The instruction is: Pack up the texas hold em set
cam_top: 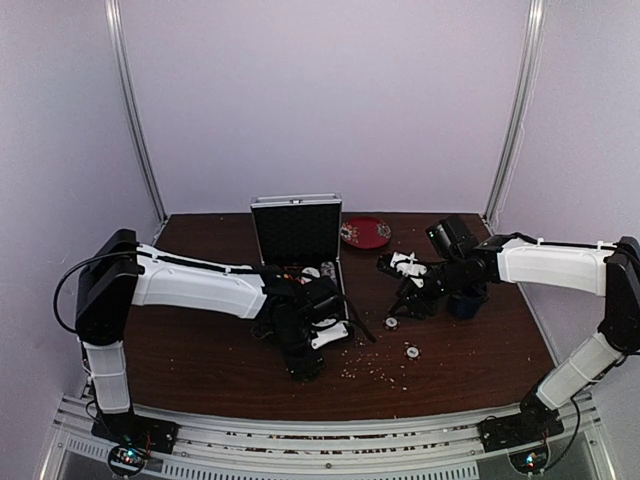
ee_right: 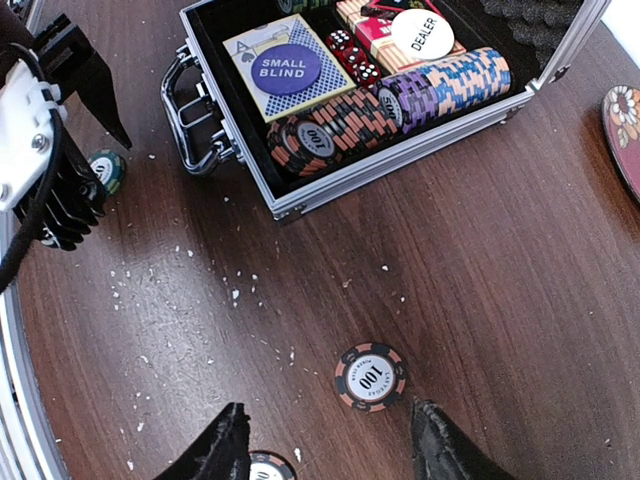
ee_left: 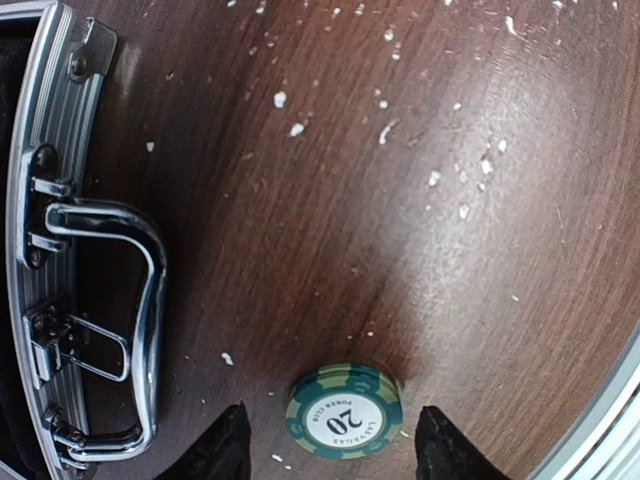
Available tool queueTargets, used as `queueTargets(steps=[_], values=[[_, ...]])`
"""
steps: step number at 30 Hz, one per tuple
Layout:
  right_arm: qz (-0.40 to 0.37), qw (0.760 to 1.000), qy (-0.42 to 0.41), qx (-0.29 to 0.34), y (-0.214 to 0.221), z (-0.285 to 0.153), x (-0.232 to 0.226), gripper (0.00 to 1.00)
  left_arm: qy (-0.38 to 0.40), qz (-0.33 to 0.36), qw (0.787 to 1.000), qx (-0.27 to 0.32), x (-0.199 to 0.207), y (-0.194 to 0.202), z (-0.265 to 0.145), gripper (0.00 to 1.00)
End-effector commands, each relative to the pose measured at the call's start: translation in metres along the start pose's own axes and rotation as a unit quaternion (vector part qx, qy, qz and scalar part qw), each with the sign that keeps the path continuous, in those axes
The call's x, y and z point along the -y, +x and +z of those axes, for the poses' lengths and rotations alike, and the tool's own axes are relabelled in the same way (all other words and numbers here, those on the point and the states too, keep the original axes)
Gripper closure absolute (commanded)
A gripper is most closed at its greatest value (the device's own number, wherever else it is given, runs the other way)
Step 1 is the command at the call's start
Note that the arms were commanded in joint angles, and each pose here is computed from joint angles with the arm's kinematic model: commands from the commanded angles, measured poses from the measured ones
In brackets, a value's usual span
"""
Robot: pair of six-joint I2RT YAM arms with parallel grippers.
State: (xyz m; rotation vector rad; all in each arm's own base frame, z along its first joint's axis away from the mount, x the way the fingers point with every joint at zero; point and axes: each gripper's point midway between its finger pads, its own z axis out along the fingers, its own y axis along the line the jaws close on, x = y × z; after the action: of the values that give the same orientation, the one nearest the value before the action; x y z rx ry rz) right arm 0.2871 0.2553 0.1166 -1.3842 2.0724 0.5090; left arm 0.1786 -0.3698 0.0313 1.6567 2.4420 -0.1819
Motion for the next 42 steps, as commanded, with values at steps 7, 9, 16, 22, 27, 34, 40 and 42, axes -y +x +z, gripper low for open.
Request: queueTargets(steps=[7, 9, 16, 22, 27, 34, 40, 42], values=[[0.000, 1.000, -0.014, -0.006, 0.004, 0.003, -0.002, 0.45, -0.011, 0.015, 1.000, -0.015, 0.001, 0.001, 0.010, 0.46], [0.001, 1.000, -0.016, -0.006, 0.004, 0.004, -0.003, 0.45, -0.010, 0.017, 1.000, -0.016, 0.003, 0.002, 0.011, 0.46], [0.003, 1.000, -0.019, -0.008, 0.004, 0.005, -0.003, 0.45, -0.011, 0.018, 0.999, -0.031, 0.002, 0.008, 0.018, 0.52], [0.004, 1.000, -0.022, -0.010, 0.005, 0.006, -0.004, 0.45, -0.011, 0.020, 0.999, -0.042, 0.003, 0.013, 0.020, 0.58], [0.004, 1.000, -0.024, -0.012, 0.006, 0.007, -0.004, 0.45, -0.020, 0.026, 0.998, -0.059, -0.001, 0.019, 0.021, 0.63], [0.004, 1.000, -0.026, -0.012, 0.006, 0.008, -0.005, 0.45, -0.049, 0.031, 0.995, -0.084, -0.011, 0.029, 0.019, 0.56], [0.004, 1.000, -0.027, -0.012, 0.006, 0.007, -0.005, 0.45, -0.047, 0.027, 0.995, -0.084, -0.010, 0.028, 0.018, 0.56], [0.004, 1.000, -0.028, -0.013, 0.006, 0.007, -0.006, 0.45, -0.048, 0.029, 0.995, -0.084, -0.009, 0.027, 0.018, 0.54]])
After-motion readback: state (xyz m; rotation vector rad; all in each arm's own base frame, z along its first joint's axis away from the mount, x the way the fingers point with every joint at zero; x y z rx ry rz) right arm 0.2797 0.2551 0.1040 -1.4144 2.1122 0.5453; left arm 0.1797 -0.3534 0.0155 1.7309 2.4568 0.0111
